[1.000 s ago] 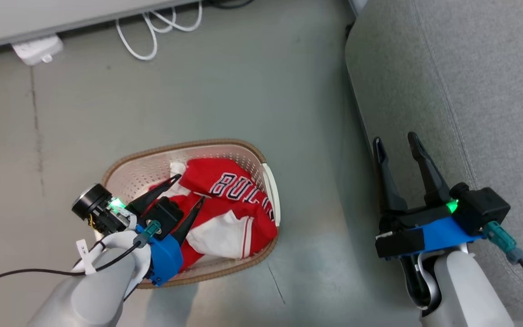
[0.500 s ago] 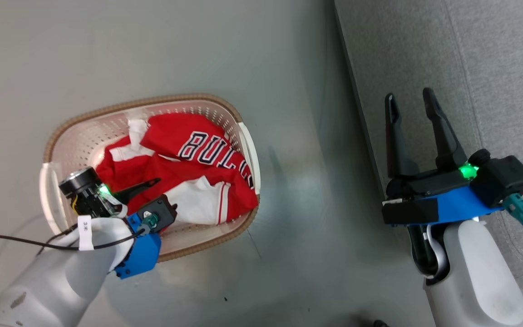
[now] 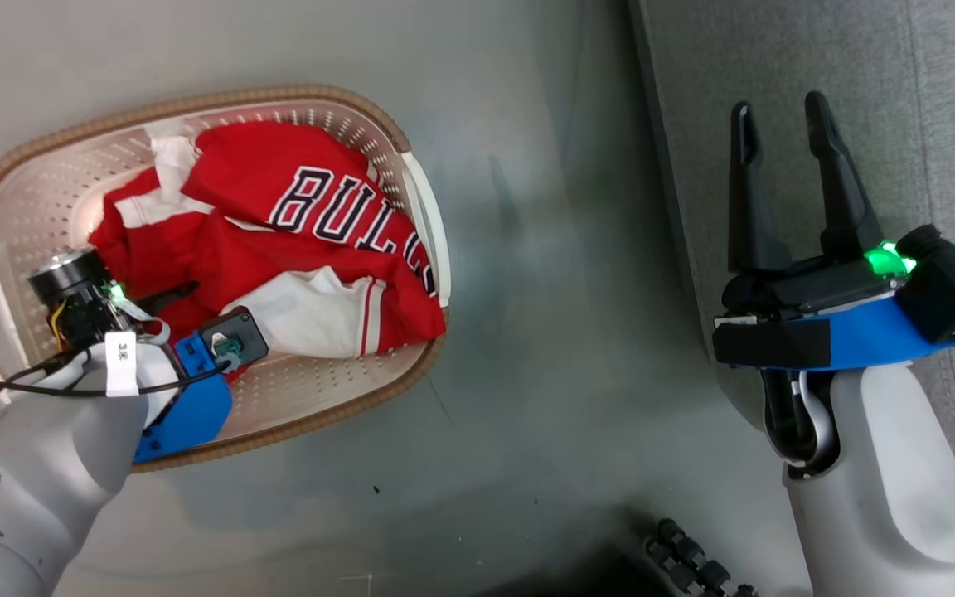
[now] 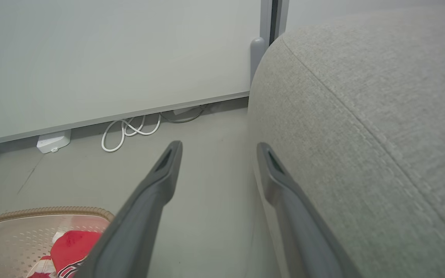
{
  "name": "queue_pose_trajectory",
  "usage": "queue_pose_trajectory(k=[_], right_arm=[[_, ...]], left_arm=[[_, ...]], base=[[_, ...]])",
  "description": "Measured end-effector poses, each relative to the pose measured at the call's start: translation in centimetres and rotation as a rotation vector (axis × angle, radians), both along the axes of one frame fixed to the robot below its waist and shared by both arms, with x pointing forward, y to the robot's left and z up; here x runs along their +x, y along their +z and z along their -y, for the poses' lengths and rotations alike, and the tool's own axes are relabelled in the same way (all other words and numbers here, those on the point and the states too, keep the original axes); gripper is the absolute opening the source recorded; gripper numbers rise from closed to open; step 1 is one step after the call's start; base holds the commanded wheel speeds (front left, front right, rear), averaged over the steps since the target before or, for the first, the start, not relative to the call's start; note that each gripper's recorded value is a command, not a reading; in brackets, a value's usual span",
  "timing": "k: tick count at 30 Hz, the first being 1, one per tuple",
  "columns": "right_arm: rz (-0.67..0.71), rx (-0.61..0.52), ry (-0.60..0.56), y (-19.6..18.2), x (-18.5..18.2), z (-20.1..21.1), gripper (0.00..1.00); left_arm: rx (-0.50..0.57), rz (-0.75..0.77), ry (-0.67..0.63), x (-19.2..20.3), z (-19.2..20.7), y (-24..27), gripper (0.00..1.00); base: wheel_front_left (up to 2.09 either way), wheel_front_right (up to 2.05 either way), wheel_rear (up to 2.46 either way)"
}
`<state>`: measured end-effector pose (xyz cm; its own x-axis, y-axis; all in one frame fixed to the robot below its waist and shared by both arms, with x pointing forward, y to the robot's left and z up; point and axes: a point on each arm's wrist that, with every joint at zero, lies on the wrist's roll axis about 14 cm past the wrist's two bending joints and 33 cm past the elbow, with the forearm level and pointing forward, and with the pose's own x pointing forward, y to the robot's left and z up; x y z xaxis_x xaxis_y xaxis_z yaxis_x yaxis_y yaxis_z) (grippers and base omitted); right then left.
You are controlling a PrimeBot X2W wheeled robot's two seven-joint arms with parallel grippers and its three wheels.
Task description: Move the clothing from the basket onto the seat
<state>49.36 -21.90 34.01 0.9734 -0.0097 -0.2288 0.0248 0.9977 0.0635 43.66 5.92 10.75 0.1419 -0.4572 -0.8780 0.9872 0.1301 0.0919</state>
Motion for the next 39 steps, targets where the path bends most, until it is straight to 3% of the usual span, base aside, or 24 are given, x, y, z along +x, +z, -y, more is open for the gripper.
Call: queue_pose_trajectory(k=[10, 23, 36, 37, 38, 39], right_arm=[[-0.035, -0.020, -0.013, -2.3, 0.3, 0.9, 1.00], [-0.072, -0.035, -0.030, -4.3, -0.1, 1.7, 1.00], [-0.083, -0.045, -0.029, -5.2, -0.1, 1.8, 1.00], [-0.085, -0.047, -0.028, -5.3, -0.1, 1.8, 1.00], [-0.085, -0.047, -0.028, -5.3, -0.1, 1.8, 1.00], [-0.086, -0.047, -0.027, -5.3, -0.1, 1.8, 1.00]], left_arm=[[0.114, -0.030, -0.090, -0.8, -0.8, -4.1, 1.00], [0.204, -0.054, -0.096, -0.6, -1.1, -7.2, 1.00], [0.212, -0.072, -0.076, -0.6, -1.4, -8.4, 1.00], [0.214, -0.075, -0.074, -0.7, -1.4, -8.5, 0.45], [0.217, -0.075, -0.074, -0.7, -1.4, -8.5, 0.02], [0.218, -0.075, -0.075, -0.7, -1.5, -8.5, 0.00]], base=[[0.00, 0.00, 0.00], [0.00, 0.00, 0.00], [0.00, 0.00, 0.00], [0.00, 0.00, 0.00], [0.00, 0.00, 0.00], [0.00, 0.00, 0.00]])
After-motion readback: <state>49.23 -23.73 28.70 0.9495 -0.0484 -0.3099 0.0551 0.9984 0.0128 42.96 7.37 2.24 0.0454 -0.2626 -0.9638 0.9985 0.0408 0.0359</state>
